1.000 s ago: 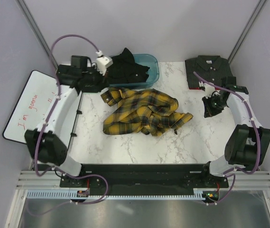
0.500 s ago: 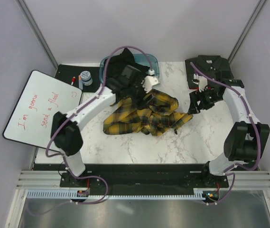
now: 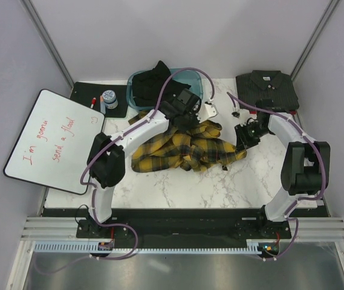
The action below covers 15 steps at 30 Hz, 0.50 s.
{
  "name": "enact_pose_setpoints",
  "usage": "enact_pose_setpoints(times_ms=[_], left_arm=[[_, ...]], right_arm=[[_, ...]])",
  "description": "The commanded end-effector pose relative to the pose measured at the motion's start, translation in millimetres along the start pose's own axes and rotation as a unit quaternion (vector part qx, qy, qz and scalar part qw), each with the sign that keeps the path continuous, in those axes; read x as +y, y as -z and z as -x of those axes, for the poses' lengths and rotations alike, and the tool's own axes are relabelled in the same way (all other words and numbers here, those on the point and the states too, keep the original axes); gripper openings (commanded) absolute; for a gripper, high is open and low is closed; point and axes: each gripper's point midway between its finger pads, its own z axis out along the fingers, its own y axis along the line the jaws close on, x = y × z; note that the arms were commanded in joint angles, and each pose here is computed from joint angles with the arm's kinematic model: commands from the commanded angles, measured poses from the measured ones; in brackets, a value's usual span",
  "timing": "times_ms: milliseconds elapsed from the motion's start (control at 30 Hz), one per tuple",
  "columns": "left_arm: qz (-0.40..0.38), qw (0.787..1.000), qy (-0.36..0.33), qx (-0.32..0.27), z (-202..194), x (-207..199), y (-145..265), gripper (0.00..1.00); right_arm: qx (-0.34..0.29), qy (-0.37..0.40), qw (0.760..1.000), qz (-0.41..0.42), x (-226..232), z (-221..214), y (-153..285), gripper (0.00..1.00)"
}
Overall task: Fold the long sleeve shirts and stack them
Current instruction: Flatten the shirt out
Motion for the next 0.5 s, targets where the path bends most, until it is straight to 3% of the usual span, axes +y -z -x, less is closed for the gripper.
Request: enact_pose_setpoints(times_ms=[0, 67, 200, 367, 467], left_arm=[[0.081, 0.996, -0.005, -0.031, 15, 47, 57, 0.17], [0.098, 0.994, 0.006, -0.043, 12, 58, 84, 0.12], [0.12, 0.991, 0.045, -0.048, -16, 72, 128, 0.04], [0.14, 0.978, 0.151, -0.024, -106, 80, 188, 0.02], [0.138, 0.973, 0.186, 0.016, -171, 57, 198, 0.02]], right_arm=[[0.016, 0.006, 0.999, -0.044, -20, -8, -7, 0.13], [0.02, 0.008, 0.998, -0.06, -26, -12, -8, 0.0], [0.02, 0.014, 0.995, -0.093, -38, -16, -2, 0.0], [0.011, 0.016, 0.992, -0.121, -51, -13, 12, 0.0], [0.006, 0.018, 0.99, -0.14, -66, -11, 26, 0.0]])
